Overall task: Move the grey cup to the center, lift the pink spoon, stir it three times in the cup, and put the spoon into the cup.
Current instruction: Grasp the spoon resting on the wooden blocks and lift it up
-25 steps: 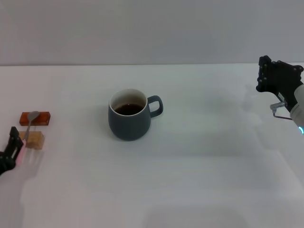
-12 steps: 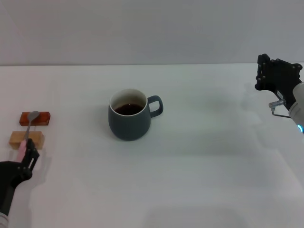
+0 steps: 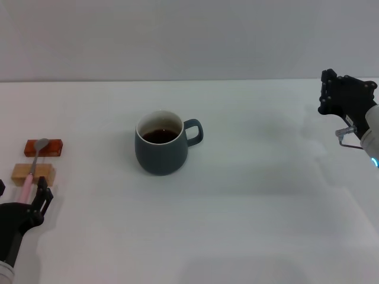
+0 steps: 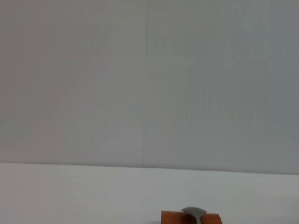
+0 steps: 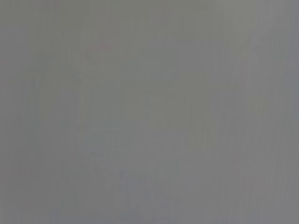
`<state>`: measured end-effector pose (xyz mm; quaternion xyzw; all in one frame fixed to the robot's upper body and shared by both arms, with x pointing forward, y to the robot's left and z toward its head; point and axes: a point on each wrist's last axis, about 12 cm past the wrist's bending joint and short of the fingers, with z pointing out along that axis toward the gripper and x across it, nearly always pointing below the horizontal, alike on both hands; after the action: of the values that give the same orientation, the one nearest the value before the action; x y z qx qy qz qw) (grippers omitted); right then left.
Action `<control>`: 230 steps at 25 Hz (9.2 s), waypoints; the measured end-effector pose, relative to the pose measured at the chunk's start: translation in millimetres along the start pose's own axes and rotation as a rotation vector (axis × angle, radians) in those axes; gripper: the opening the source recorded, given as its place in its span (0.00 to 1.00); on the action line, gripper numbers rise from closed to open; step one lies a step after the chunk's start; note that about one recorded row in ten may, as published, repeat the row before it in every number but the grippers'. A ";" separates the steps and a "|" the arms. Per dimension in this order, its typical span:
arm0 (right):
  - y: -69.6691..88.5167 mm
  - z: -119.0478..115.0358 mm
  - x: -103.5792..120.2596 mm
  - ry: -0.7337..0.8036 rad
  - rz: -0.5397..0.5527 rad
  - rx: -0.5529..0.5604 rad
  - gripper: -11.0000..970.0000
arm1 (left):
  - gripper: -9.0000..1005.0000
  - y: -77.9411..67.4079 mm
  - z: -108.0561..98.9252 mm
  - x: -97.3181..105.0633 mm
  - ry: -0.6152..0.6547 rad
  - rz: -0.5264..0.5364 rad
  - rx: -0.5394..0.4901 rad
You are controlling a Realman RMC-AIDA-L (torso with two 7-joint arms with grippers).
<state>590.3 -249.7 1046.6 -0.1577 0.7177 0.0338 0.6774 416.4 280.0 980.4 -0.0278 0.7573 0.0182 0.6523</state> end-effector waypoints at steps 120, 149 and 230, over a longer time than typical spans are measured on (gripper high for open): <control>4.2 1.2 -3.8 -0.013 0.002 -0.013 0.04 | 0.22 2.3 15.2 4.9 0.061 0.021 0.005; 4.9 1.7 -4.6 -0.015 0.002 -0.015 0.04 | 0.17 2.7 17.6 5.2 0.067 0.025 0.005; 7.9 3.2 -7.0 -0.016 0.002 -0.026 0.04 | 0.15 -5.0 18.3 -6.5 0.019 -0.010 0.000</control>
<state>591.4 -240.1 1051.9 -0.1655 0.7118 0.0449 0.6812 435.7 276.3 984.1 -0.0318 0.7633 0.0143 0.6451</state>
